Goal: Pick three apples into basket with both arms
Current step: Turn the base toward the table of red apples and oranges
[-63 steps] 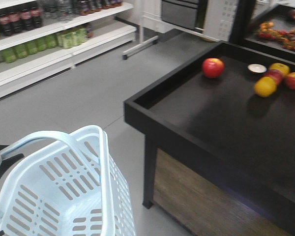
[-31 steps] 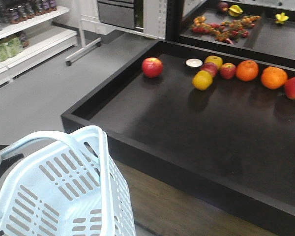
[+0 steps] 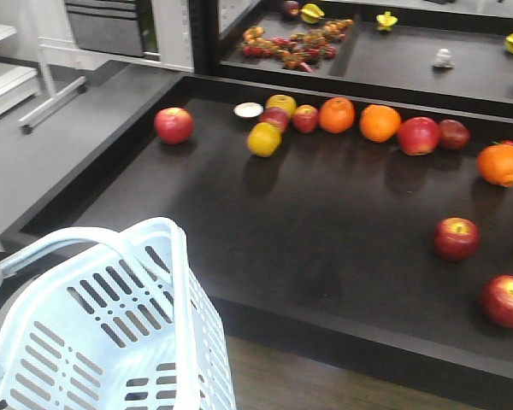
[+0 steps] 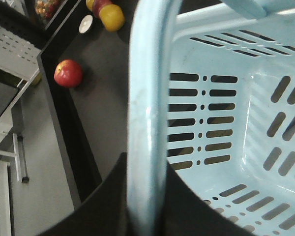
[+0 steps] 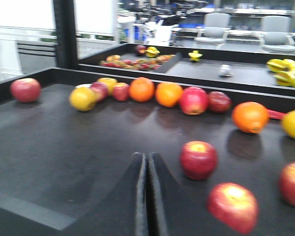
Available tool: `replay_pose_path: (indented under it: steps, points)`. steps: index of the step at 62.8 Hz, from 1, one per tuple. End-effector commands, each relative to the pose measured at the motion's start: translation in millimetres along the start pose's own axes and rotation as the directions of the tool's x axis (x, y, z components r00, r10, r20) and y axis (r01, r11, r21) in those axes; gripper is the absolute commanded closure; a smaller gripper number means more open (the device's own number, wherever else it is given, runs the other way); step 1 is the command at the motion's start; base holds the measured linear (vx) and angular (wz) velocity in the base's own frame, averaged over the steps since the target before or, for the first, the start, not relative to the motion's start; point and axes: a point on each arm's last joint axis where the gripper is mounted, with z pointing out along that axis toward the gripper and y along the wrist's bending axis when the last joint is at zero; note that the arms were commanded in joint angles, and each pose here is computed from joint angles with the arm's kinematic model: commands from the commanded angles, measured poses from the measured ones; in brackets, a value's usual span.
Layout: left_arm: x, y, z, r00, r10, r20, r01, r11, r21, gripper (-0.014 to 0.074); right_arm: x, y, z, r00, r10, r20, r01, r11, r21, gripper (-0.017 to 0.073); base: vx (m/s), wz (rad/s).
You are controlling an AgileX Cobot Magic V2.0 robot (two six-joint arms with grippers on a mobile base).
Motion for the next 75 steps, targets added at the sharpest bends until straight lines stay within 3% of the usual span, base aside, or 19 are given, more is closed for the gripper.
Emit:
replay_pose_path:
  steps: [1,75]
  points:
    - [-12.4,7.5,-7.0,0.995,-0.003,0.1,0.007,0.999,-0.033,0.0599,-4.1,-0.2,-1.0,0.996,-0.019,0.082,0.018,1.0,0.006,0.0569,0.06,-0.41]
    - [-12.4,7.5,-7.0,0.995,-0.003,0.1,0.007,0.999,-0.033,0.0599,-4.1,-0.2,-1.0,0.996,-0.019,0.082,0.018,1.0,0.006,0.0569,0.05,-0.25]
